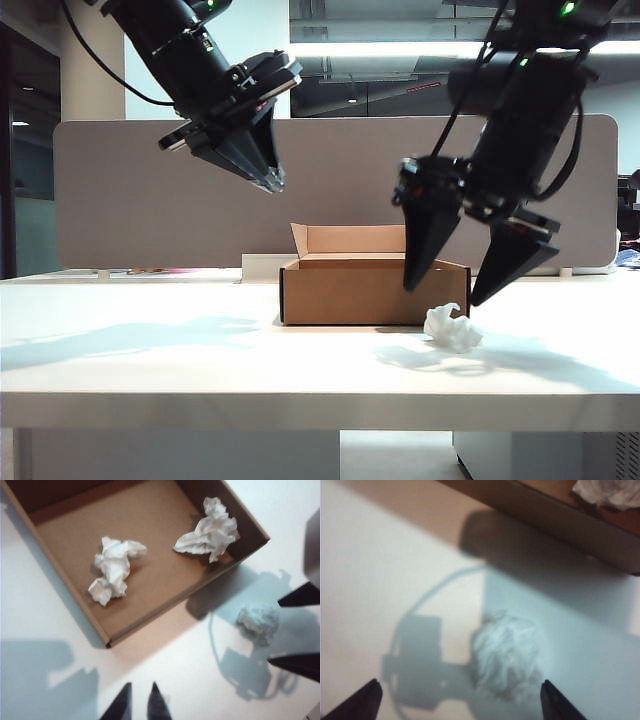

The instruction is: Pick up all the paper balls on the table and put them in the paper box.

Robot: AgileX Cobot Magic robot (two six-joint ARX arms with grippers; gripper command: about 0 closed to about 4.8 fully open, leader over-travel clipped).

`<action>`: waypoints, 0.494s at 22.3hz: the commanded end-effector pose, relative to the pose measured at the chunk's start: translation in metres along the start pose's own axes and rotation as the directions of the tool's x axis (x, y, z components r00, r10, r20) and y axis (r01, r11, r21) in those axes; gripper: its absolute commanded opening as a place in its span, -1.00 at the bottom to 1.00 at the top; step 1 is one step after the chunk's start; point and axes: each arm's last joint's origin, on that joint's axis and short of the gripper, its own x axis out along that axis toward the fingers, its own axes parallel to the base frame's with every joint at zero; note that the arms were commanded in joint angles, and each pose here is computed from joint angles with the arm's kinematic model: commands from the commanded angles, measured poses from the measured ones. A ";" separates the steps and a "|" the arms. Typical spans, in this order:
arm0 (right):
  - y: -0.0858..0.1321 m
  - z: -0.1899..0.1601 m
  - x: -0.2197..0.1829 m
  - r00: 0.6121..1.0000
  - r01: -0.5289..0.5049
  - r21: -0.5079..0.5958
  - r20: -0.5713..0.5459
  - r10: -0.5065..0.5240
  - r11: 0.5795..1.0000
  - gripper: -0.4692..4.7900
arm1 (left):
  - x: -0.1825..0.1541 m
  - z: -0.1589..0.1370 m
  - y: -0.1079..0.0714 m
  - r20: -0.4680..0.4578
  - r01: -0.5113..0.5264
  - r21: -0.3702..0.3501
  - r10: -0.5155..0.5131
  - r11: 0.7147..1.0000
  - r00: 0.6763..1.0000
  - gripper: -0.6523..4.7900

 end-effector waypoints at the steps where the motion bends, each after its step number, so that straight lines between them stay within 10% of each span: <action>1: -0.004 0.002 0.009 0.998 0.056 0.005 -0.005 -0.056 0.998 0.77 | -0.006 0.000 -0.002 -0.010 0.008 0.012 -0.008 1.000 1.000 -0.60; 6: -0.008 0.001 0.025 0.997 0.069 0.027 -0.035 -0.068 0.997 0.34 | -0.014 0.002 -0.004 0.011 0.007 0.027 -0.007 1.000 1.000 -0.60; 11: -0.009 0.000 0.027 0.997 0.069 0.030 -0.041 -0.068 0.997 -0.64 | -0.016 0.003 -0.004 0.017 0.003 0.051 -0.004 0.999 1.000 -0.60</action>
